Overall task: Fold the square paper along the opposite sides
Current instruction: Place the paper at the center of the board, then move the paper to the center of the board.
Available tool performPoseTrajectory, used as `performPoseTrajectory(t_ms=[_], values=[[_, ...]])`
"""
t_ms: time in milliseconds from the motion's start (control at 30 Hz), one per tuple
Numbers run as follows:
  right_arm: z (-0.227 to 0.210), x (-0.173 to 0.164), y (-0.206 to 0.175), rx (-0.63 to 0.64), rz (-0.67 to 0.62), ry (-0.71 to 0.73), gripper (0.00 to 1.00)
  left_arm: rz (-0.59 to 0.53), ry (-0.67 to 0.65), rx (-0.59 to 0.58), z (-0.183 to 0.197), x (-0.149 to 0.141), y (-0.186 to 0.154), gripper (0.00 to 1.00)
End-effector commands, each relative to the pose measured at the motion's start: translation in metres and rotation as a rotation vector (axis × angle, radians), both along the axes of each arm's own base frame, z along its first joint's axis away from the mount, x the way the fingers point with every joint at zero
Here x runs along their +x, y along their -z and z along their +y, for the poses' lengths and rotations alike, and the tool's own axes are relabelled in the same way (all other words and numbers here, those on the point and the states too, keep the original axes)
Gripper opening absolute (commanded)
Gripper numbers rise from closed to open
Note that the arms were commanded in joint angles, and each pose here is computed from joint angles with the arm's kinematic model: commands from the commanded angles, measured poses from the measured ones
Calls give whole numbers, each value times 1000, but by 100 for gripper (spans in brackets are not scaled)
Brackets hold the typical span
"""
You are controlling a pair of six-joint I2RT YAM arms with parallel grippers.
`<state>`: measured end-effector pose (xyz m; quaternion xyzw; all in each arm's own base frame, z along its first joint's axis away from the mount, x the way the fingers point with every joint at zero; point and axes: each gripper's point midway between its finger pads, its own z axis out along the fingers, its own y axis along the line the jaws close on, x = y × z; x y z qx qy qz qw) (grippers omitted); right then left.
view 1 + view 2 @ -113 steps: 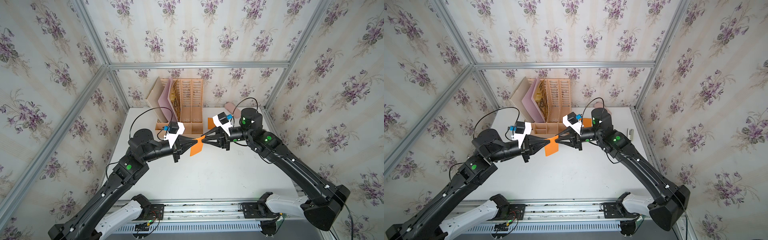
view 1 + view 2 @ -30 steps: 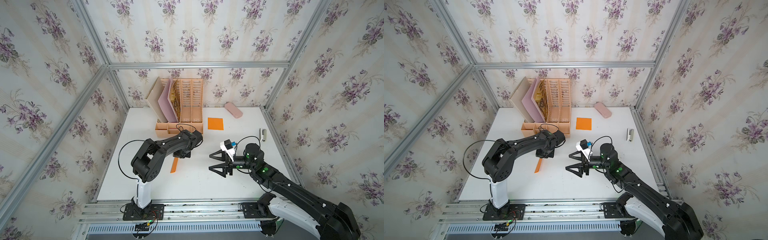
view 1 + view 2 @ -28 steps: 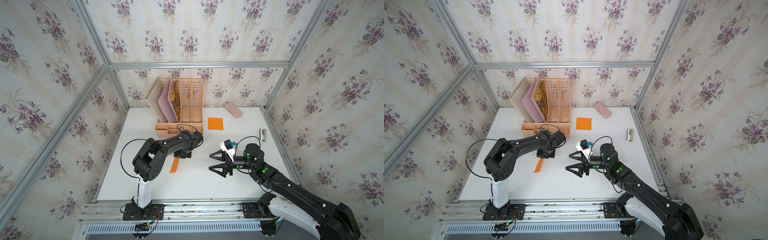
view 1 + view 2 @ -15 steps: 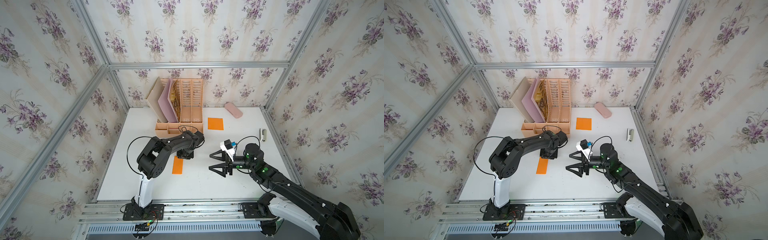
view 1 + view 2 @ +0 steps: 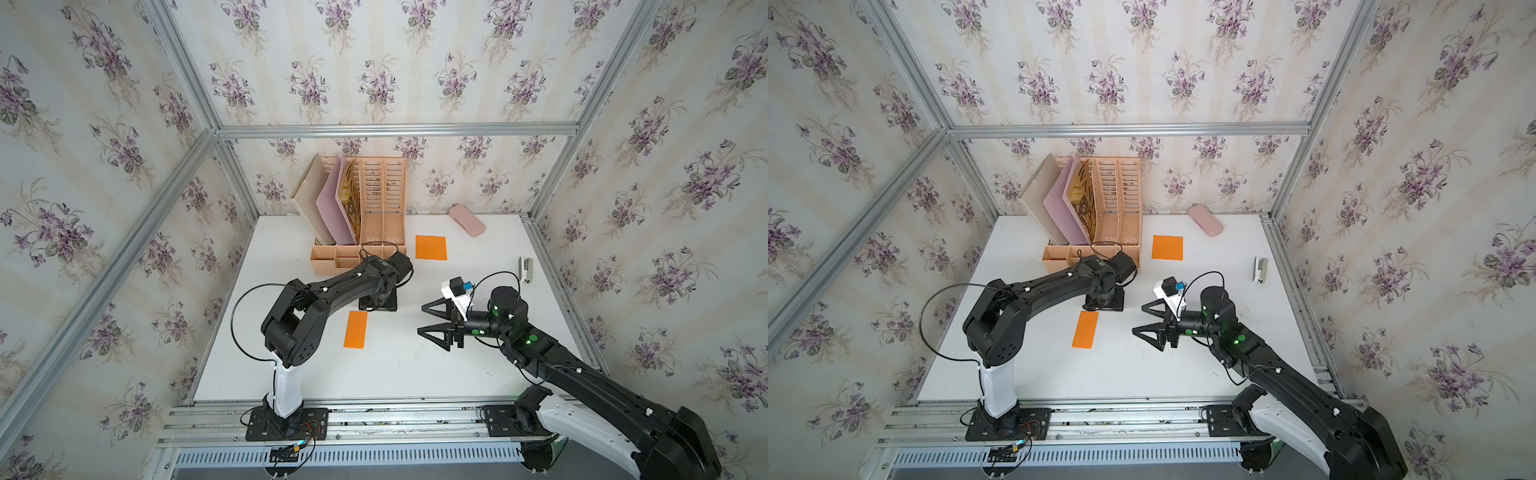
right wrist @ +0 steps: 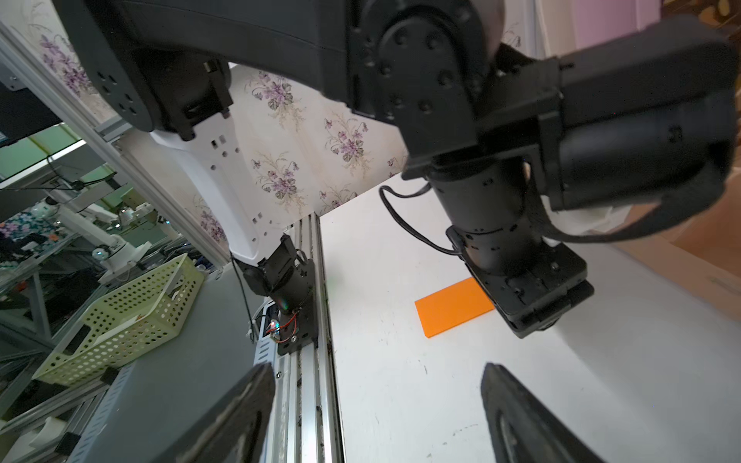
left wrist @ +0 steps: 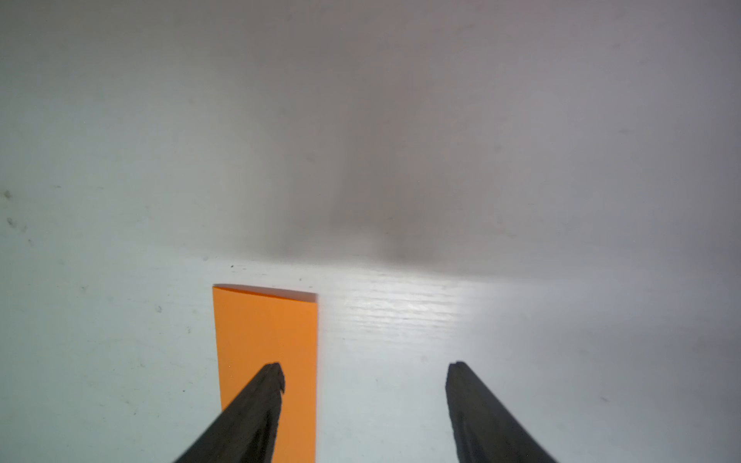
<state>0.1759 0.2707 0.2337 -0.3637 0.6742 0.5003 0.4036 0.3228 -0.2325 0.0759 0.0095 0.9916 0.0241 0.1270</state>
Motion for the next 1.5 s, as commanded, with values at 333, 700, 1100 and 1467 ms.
performPoseTrajectory(t_ms=[333, 700, 1100, 1467], values=[[-49, 118, -3, -105, 166, 440, 74, -554, 192, -205, 2, 8, -156, 85], [-67, 242, 55, -264, 311, 635, 32, -613, 367, -378, -9, -27, -163, 92], [-83, 378, 173, -534, 451, 811, 0, -682, 476, -433, -14, -40, -183, 99], [-92, 394, 230, -619, 651, 839, 0, -706, 477, -405, -9, -38, -188, 99]])
